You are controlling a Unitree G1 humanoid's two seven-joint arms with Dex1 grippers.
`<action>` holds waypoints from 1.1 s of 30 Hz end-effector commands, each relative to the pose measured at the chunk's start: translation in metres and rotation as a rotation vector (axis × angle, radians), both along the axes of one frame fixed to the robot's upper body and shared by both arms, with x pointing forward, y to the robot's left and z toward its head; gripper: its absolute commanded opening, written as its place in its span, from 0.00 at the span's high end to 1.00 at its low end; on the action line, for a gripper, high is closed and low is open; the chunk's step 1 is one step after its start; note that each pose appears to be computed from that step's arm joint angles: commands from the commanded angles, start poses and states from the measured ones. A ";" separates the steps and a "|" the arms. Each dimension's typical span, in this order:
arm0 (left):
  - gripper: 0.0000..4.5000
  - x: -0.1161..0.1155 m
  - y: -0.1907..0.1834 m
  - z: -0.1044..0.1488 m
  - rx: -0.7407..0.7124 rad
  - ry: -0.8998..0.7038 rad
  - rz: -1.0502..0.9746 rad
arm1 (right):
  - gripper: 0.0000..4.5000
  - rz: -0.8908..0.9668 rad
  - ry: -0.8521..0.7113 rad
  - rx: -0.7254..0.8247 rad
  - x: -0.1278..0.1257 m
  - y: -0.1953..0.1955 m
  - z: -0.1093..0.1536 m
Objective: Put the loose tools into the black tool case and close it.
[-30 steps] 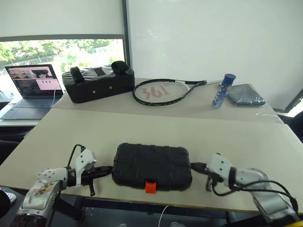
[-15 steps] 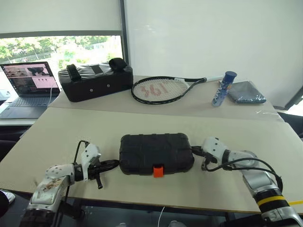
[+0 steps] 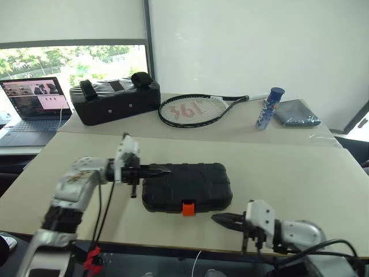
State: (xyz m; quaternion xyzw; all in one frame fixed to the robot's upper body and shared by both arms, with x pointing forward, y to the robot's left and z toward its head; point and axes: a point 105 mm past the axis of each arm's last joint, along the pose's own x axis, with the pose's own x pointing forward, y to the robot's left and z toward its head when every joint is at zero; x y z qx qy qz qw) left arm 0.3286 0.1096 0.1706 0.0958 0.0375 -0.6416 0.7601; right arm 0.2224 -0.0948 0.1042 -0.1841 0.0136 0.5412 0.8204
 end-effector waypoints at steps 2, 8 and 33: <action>0.99 0.016 -0.026 -0.006 0.075 -0.073 -0.021 | 1.00 0.001 -0.031 0.025 -0.001 0.021 0.007; 0.99 0.026 -0.044 -0.025 0.139 -0.074 -0.018 | 1.00 -0.004 -0.041 0.051 0.003 0.042 0.006; 0.99 0.011 -0.032 -0.098 0.428 0.092 0.038 | 1.00 -0.139 -0.066 0.025 0.036 0.049 -0.006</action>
